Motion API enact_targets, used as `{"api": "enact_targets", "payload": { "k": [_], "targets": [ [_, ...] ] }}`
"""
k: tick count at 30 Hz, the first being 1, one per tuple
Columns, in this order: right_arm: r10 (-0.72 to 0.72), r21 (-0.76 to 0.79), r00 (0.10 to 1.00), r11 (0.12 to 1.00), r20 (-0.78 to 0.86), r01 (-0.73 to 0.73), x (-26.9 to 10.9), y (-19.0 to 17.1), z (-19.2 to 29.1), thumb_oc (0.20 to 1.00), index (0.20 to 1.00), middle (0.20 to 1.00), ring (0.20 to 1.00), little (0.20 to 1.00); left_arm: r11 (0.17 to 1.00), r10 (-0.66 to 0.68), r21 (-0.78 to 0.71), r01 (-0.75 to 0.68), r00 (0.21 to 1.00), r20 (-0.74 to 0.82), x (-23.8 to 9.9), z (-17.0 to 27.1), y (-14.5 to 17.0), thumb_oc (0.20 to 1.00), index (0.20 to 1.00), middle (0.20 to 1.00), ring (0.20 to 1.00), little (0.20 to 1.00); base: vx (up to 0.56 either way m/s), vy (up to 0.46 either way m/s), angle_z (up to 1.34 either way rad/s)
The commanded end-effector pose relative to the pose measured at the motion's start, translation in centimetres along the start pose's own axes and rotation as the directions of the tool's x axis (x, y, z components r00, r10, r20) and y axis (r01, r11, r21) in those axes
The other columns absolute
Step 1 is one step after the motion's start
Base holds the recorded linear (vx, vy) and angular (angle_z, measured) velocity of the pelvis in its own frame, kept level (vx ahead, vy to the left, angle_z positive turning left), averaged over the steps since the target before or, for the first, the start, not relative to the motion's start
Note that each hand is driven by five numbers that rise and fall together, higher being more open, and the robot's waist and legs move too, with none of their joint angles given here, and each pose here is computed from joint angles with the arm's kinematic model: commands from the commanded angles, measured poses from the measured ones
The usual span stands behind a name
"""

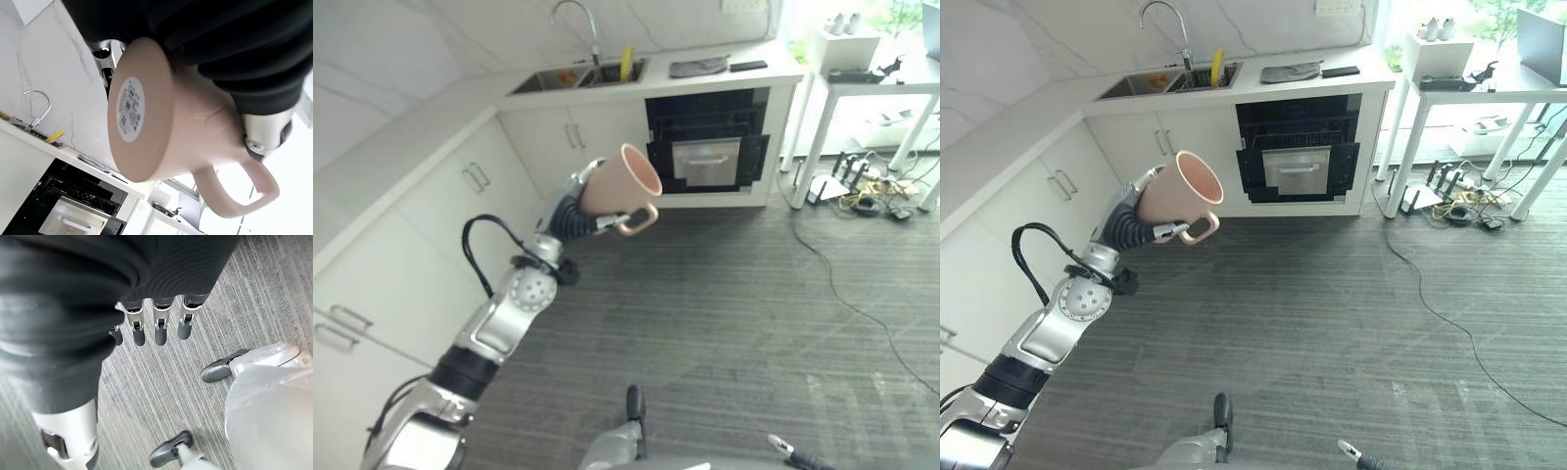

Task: Place the dishes in the dishwasher.

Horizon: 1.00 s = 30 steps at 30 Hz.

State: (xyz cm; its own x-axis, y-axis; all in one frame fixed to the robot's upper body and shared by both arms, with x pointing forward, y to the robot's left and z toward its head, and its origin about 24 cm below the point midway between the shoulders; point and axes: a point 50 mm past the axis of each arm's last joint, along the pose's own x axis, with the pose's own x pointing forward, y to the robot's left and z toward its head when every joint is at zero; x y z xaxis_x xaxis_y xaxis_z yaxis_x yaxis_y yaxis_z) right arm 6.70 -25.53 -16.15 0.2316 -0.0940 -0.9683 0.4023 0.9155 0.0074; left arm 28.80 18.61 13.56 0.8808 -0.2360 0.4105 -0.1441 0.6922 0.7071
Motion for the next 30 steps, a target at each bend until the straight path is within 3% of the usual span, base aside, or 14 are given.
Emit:
{"api": "enact_targets", "payload": {
  "k": [1, 14, 24, 30],
  "targets": [
    [-0.034, 0.008, 0.999, 0.999, -0.027, 0.034, -0.1, -0.6, -1.3, 1.000, 1.000, 1.000, 1.000, 1.000, 0.990, 0.143, -0.002, -0.144, 0.980, 0.136, 0.9, 2.0, 3.2, 0.200, 0.200, 0.200, 0.200, 0.200, 0.48, 0.193, -0.57],
    [-0.013, 0.053, 0.999, 0.998, -0.046, 0.016, 0.0, 1.3, -4.1, 1.000, 1.000, 1.000, 1.000, 1.000, 1.000, 0.012, 0.020, -0.015, 0.989, 0.145, 3.0, 2.2, 0.7, 0.200, 0.200, 0.200, 0.200, 0.200, 0.30, 0.147, -0.07],
    [-0.008, 0.125, 0.999, 0.992, -0.046, 0.013, 0.0, 0.8, -3.5, 1.000, 1.000, 1.000, 1.000, 1.000, 0.998, 0.020, 0.048, -0.029, 0.984, 0.175, 3.3, 3.1, 2.3, 0.200, 0.200, 0.200, 0.200, 0.200, 0.28, -0.229, -0.03],
    [-0.019, 0.085, 0.997, 0.996, -0.073, 0.025, -0.1, 0.5, -4.3, 1.000, 1.000, 1.000, 1.000, 1.000, 0.999, 0.015, 0.042, -0.021, 0.990, 0.139, 2.5, 2.9, 1.2, 0.200, 0.200, 0.200, 0.200, 0.200, 0.27, -0.278, 0.24]
  ]
}}
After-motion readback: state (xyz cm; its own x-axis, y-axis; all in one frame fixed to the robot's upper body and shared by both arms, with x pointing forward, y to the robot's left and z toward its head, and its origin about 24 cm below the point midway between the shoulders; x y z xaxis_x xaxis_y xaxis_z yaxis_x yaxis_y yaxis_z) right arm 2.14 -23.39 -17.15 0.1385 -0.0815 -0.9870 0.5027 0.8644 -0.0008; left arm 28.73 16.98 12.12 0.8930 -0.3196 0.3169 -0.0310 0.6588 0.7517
